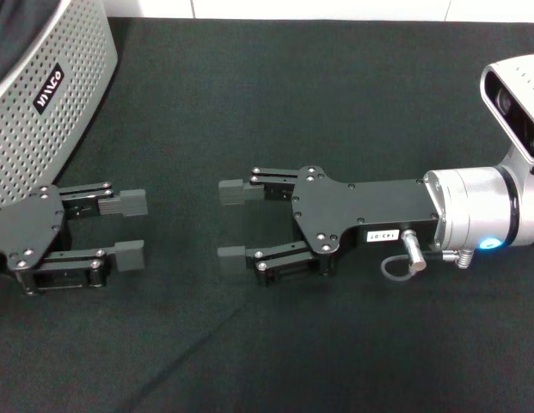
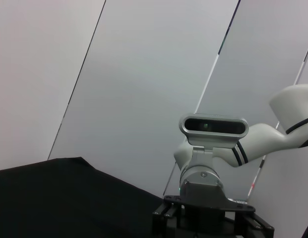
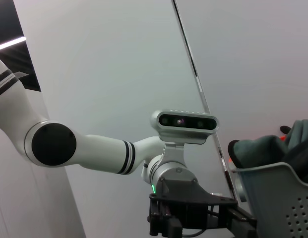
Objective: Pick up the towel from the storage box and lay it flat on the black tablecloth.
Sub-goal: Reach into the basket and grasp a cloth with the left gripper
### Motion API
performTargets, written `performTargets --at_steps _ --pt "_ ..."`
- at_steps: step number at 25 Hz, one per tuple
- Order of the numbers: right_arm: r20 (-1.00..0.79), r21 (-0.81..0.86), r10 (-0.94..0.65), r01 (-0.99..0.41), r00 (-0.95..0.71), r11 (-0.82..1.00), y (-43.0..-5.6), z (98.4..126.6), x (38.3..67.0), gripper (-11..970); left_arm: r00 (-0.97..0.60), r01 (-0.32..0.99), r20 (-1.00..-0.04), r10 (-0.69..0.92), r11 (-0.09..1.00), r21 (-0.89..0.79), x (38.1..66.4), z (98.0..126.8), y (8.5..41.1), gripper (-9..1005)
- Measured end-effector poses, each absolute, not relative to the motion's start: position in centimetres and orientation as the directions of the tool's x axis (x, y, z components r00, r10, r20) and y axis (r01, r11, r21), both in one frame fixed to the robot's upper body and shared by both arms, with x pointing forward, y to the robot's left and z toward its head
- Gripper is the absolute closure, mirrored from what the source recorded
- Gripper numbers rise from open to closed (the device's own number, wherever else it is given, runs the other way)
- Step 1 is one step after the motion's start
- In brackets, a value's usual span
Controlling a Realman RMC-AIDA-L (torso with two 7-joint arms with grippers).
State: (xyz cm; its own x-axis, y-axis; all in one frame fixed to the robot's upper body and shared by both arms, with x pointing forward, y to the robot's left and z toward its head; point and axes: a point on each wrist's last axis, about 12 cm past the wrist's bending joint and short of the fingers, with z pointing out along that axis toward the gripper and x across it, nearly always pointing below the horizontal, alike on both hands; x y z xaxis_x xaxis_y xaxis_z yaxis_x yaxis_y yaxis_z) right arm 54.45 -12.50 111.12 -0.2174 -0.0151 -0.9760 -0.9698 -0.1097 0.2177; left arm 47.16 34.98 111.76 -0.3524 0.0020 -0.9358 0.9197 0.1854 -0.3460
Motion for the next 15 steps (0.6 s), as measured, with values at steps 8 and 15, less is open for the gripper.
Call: performTargets --at_steps 8,15 --pt "-0.976 0.219 -0.021 -0.972 -0.218 -0.091 -12.53 110.96 54.61 118 -0.348 0.920 -0.938 -0.006 0.189 -0.342 47.19 111.78 34.95 267" --pt "-0.975 0.220 -0.023 -0.972 -0.219 -0.084 -12.54 110.84 54.60 118 -0.348 0.920 -0.938 -0.010 0.189 -0.343 47.20 111.77 34.88 270"
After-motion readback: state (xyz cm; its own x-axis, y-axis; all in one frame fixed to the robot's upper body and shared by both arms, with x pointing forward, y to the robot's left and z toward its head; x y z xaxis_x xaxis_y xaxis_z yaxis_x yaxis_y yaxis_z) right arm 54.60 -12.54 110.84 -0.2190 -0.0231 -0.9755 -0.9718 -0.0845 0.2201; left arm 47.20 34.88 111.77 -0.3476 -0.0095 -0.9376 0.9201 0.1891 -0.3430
